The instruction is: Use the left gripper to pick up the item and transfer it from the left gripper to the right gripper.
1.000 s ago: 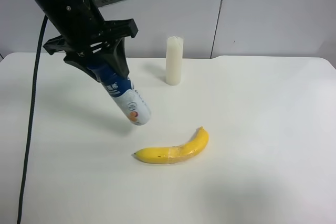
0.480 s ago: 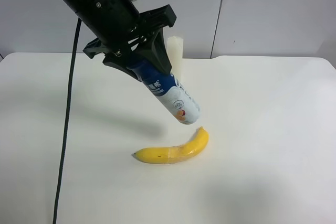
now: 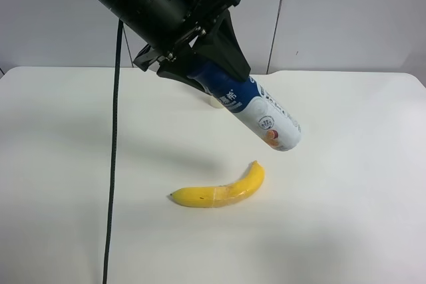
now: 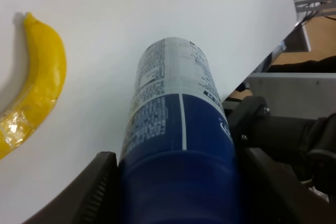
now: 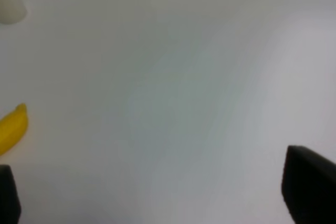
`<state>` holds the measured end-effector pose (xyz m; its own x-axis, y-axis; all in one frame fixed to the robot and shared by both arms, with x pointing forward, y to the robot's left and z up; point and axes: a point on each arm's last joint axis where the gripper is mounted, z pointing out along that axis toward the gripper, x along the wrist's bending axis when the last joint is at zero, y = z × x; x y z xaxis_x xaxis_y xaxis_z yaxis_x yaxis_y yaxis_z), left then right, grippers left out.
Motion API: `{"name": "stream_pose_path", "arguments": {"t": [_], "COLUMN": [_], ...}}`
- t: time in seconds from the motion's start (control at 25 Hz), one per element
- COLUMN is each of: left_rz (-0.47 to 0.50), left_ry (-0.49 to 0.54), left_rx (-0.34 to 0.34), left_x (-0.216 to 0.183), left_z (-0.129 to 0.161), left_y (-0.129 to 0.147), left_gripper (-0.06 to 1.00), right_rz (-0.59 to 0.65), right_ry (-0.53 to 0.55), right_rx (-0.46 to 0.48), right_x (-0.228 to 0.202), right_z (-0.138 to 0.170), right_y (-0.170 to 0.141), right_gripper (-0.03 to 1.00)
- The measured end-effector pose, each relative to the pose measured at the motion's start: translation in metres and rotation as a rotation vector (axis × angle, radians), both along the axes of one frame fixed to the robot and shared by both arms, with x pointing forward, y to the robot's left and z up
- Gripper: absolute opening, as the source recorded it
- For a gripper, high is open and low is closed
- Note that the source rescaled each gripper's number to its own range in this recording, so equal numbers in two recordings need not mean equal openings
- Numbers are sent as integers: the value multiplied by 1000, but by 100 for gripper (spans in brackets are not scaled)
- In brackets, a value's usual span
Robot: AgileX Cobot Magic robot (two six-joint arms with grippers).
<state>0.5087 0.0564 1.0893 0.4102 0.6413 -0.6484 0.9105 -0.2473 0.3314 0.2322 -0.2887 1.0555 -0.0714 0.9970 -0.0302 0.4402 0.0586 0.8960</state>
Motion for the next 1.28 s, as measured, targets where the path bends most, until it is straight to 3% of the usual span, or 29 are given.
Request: {"name": "stream_pose_path", "arguments": {"t": [1.28], "left_rz": [-36], "left_ry": [-3], "left_rx": [8], "left_x": [-2], "left_z": [-1], "left_y": [0], "left_gripper": [0], "right_rz": [13], "right_ry": [-5], "right_rx": [20], "right_x": [0], "right_z": [1], "right_y": [2], "right_gripper": [100]}}
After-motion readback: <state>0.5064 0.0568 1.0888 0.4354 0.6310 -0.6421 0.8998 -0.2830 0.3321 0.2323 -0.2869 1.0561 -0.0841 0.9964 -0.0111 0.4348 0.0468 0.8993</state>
